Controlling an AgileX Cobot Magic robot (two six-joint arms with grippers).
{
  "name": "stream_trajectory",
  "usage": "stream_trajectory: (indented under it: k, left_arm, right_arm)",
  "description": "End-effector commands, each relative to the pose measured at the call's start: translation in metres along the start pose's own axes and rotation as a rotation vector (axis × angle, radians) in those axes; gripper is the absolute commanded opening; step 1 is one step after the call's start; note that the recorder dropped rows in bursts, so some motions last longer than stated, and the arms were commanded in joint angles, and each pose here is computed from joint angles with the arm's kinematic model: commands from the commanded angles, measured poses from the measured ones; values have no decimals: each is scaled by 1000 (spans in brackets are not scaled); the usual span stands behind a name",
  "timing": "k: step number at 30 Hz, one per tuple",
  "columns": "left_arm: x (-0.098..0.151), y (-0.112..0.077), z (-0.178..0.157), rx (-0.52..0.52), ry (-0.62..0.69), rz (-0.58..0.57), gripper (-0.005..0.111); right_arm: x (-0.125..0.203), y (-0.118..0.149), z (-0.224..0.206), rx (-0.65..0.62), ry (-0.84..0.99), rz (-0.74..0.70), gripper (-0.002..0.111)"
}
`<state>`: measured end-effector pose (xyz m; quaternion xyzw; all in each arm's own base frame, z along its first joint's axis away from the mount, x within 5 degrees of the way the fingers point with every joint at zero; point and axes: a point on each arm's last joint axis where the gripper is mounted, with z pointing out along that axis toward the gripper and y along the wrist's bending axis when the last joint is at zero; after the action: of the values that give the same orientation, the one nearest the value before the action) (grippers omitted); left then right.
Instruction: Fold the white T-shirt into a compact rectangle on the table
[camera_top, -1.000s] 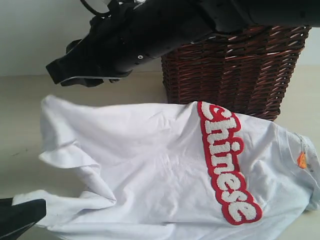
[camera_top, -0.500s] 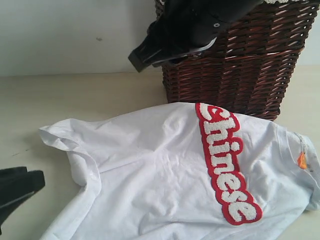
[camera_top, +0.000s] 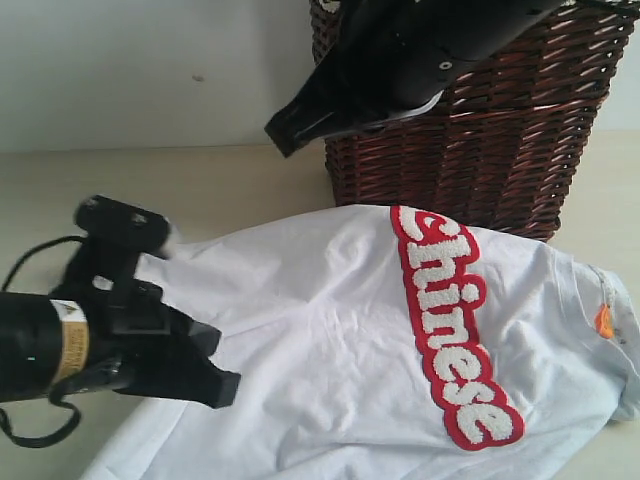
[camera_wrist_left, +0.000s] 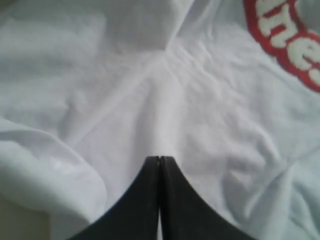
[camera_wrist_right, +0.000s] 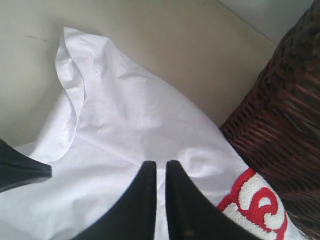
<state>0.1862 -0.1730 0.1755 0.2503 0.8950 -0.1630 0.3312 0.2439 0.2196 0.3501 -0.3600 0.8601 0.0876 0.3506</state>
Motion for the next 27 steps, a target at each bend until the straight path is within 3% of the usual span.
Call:
stream_trajectory:
  k: [1,6,8,14,17,20,22,27]
  left_arm:
    - [14,-3,37,28,130,58,0]
    - [31,33,39,-347,228,64,0]
    - [35,45,34,-449,275,63,0]
    - [49,68,22,-561,481,43,0]
    - [47,81,12,-661,504,-6,0]
    - [38,82,2,-653,433,-46,0]
    - [27,75,-6,-578,333,-77,0]
    - [-8,31,-16,-125,-10,-91,0]
  right_arm:
    - [4,-5,-12,45,-11,-43,7]
    - [11,-10,-14,99,-15,-28,7]
    - [11,-9,-14,97,-29,-27,7]
    - [12,-9,-13,96,-35,-28,7]
    - [12,-9,-13,96,-35,-28,7]
    - [12,-9,-13,96,-35,-28,7]
    - [12,-9,-13,96,-35,-28,7]
    - [11,-9,-13,95,-46,-28,7]
